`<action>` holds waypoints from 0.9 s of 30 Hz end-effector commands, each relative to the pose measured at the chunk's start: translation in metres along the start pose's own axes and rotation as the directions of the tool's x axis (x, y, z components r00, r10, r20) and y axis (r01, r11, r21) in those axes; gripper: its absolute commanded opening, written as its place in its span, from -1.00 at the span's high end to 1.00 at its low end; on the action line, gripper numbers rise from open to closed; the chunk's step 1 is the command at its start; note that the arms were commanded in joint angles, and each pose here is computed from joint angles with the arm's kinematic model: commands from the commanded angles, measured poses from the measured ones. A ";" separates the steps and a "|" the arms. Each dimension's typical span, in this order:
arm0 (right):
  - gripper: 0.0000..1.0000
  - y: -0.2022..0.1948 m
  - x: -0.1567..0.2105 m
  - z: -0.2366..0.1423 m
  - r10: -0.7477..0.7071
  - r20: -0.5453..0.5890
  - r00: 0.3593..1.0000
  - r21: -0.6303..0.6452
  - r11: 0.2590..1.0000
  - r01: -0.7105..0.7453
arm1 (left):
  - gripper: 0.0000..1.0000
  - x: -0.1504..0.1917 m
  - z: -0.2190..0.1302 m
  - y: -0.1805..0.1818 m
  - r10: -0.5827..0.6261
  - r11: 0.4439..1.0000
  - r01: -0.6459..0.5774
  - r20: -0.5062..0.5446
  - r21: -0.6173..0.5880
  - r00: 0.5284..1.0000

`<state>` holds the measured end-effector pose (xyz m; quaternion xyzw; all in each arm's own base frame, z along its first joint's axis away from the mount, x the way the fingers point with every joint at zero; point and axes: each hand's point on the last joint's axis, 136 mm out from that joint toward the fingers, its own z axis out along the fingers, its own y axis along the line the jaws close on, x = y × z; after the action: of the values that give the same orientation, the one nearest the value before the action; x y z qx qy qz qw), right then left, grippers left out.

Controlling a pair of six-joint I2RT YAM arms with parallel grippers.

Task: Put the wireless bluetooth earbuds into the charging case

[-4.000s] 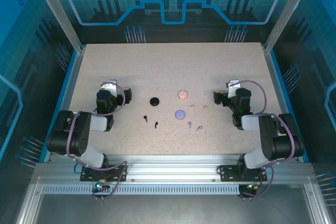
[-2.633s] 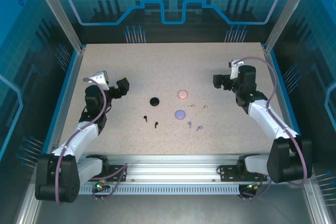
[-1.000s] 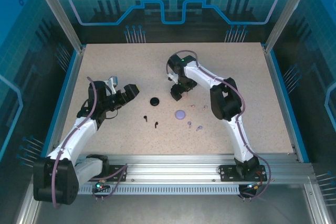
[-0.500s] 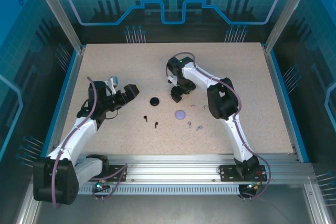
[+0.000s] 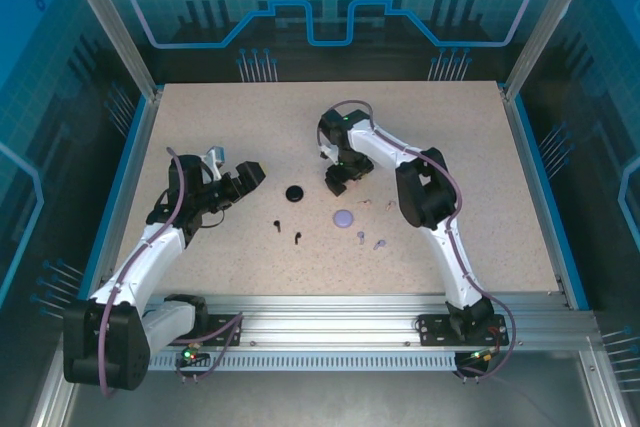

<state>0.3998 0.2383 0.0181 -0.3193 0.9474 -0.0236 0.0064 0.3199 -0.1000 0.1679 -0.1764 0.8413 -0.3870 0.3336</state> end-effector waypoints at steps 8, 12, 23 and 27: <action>-0.51 -0.002 -0.013 -0.014 0.016 0.072 0.997 0.018 1.000 -0.017 | -0.97 -0.001 -0.004 -0.003 0.016 1.000 -0.016 0.011 0.002 1.000; -0.44 -0.001 -0.011 -0.008 0.019 0.049 0.999 0.004 1.000 -0.019 | -0.97 0.000 -0.004 -0.003 0.015 1.000 -0.015 0.009 0.001 1.000; -0.21 0.002 -0.009 0.007 0.026 0.034 0.999 -0.005 1.000 -0.026 | -0.97 0.001 -0.004 -0.003 0.017 1.000 -0.017 0.007 0.003 1.000; -0.13 -0.002 -0.009 0.002 0.024 0.066 0.998 0.018 1.000 -0.025 | -0.97 0.002 -0.004 -0.006 0.016 1.000 -0.016 -0.002 0.018 1.000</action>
<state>0.4066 0.2438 0.0181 -0.3098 0.9502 -0.0154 0.0290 0.3197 -0.0995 0.1699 -0.1759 0.8401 -0.3866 0.3373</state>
